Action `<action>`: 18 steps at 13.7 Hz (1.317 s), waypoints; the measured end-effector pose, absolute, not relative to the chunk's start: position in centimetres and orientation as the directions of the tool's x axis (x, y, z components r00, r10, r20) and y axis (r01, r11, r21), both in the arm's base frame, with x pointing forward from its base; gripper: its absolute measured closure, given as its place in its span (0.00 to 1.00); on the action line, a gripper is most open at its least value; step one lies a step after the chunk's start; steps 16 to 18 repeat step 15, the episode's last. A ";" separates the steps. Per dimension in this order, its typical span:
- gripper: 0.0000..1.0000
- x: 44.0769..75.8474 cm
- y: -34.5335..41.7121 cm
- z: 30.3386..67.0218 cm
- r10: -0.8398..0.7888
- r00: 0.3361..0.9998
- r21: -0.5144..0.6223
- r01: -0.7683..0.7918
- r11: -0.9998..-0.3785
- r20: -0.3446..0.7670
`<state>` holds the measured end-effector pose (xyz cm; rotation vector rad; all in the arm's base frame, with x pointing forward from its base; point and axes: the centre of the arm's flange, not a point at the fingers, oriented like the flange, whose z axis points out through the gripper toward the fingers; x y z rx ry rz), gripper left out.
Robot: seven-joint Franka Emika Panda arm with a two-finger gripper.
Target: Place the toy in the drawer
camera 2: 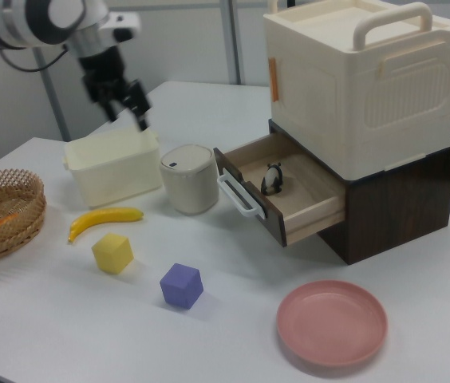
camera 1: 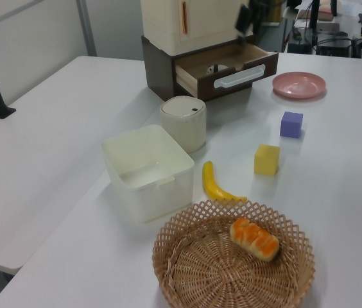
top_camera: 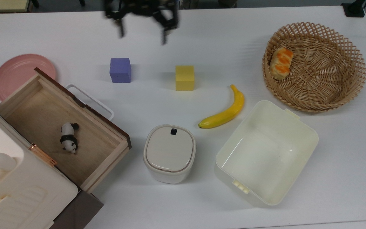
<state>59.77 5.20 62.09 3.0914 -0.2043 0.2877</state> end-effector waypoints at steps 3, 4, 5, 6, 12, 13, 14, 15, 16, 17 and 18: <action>0.00 57.9 9.4 58.9 -0.065 0.998 0.037 -0.066 -0.997 0.016; 0.00 57.7 9.8 57.4 -0.058 0.998 0.041 -0.057 -0.998 -0.017; 0.00 57.7 9.8 55.7 -0.050 0.997 0.048 -0.048 -0.998 -0.050; 0.00 57.8 9.6 54.1 -0.036 0.996 0.051 -0.032 -0.998 -0.076; 0.00 58.6 4.8 53.1 -0.081 0.993 -0.001 -0.082 -0.997 -0.089; 0.00 58.6 4.2 53.5 -0.091 0.992 -0.005 -0.092 -0.996 -0.083; 0.00 58.6 3.8 53.8 -0.097 0.992 -0.007 -0.098 -0.995 -0.078; 0.00 58.5 3.4 54.0 -0.104 0.992 -0.007 -0.104 -0.995 -0.074; 0.00 58.5 3.4 54.0 -0.104 0.992 -0.007 -0.104 -0.995 -0.074; 0.00 58.5 3.4 54.0 -0.104 0.992 -0.007 -0.104 -0.995 -0.074; 0.00 58.5 3.4 54.0 -0.104 0.992 -0.007 -0.104 -0.995 -0.074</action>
